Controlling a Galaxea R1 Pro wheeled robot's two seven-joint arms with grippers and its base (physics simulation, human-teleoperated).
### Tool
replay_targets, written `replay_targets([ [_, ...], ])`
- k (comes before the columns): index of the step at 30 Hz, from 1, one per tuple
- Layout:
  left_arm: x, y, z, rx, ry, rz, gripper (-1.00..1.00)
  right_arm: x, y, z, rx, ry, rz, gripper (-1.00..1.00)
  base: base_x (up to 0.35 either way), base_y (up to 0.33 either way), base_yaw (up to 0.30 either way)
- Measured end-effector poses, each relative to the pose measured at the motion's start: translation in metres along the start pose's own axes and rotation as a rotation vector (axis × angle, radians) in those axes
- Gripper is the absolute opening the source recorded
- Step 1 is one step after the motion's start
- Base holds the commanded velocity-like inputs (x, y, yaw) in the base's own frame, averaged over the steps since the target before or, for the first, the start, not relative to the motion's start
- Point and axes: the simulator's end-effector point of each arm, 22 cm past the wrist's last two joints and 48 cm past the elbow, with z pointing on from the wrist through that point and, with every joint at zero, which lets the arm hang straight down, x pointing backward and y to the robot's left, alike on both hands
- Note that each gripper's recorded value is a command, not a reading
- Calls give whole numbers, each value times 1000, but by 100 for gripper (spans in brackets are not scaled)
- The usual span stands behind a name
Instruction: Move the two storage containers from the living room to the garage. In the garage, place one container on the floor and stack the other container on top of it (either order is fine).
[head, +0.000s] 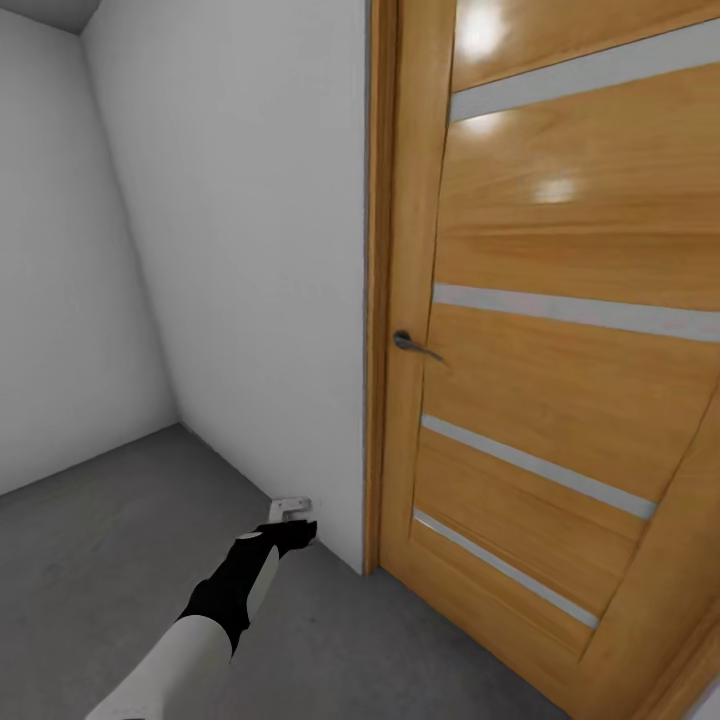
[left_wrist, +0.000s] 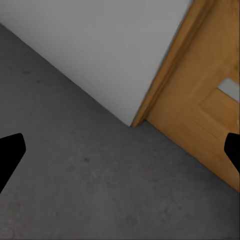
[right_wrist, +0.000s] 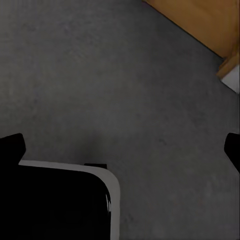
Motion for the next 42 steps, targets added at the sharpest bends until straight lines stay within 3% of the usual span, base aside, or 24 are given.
replay_targets([
  [10,0,0,0,0,-2,0,100,0,0,0,0,0,0,100,279,-179,-276],
  [36,2,0,0,0,4,0,100,0,0,0,0,1,0,100,325,21,-275],
  [42,-2,2,1,-4,-20,0,100,0,-1,0,3,2,0,100,90,0,-76],
])
